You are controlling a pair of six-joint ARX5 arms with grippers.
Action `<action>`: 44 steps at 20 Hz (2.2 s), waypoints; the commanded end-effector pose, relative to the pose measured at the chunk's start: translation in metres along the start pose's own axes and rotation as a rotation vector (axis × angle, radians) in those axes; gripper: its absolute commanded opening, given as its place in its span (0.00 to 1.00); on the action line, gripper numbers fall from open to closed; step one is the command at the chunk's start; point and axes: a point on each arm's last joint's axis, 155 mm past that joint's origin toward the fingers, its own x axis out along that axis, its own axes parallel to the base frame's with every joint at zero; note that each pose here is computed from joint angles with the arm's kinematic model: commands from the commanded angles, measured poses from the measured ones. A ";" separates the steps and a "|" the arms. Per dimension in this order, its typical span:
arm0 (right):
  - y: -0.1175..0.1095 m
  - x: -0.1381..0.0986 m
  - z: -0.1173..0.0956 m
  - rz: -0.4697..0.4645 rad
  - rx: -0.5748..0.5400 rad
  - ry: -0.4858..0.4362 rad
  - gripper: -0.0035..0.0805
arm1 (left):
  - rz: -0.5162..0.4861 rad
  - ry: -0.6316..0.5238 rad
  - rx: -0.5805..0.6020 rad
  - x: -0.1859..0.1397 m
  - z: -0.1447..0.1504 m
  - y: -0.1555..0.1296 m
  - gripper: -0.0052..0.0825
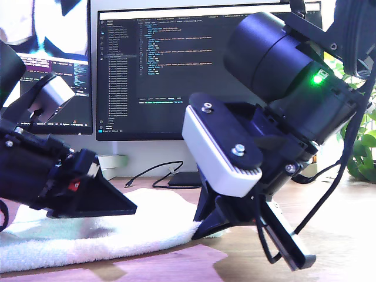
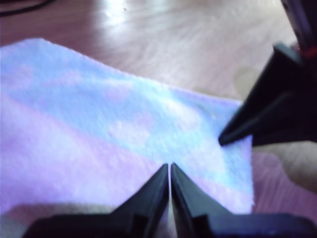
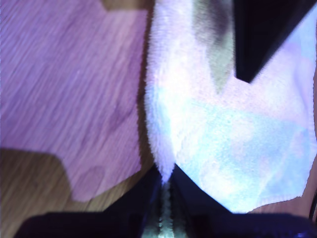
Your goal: Fold the tea towel to a neat square and place it to the right
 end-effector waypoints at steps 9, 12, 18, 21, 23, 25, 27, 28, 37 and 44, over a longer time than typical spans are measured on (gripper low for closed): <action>-0.013 -0.001 0.003 0.120 0.157 0.055 0.03 | 0.044 0.032 0.241 -0.044 0.020 -0.024 0.03; -0.028 -0.008 0.010 0.145 0.207 0.050 0.03 | 0.102 0.088 0.263 -0.053 0.009 -0.023 0.03; -0.056 -0.023 0.023 0.180 0.258 0.032 0.03 | 0.191 0.216 0.285 -0.064 -0.019 -0.012 0.09; -0.068 -0.025 0.026 0.159 0.265 0.021 0.03 | 0.189 0.216 0.279 -0.063 -0.020 -0.015 0.28; -0.072 -0.025 0.027 0.149 0.265 0.017 0.03 | 0.191 0.218 0.274 -0.063 -0.021 -0.017 0.35; -0.073 -0.025 0.027 0.147 0.265 0.017 0.03 | 0.190 0.226 0.285 -0.063 -0.023 -0.020 0.40; -0.074 -0.025 0.027 0.143 0.265 0.015 0.03 | 0.197 0.233 0.303 -0.063 -0.023 -0.022 0.41; -0.075 -0.025 0.027 0.140 0.267 0.011 0.03 | 0.200 0.225 0.311 -0.063 -0.019 -0.024 0.41; -0.085 -0.030 0.030 0.134 0.269 0.007 0.03 | 0.302 0.264 0.360 -0.069 -0.022 -0.013 0.41; -0.096 -0.041 0.037 0.159 0.290 -0.008 0.03 | 0.283 0.292 0.366 -0.070 -0.030 -0.017 0.41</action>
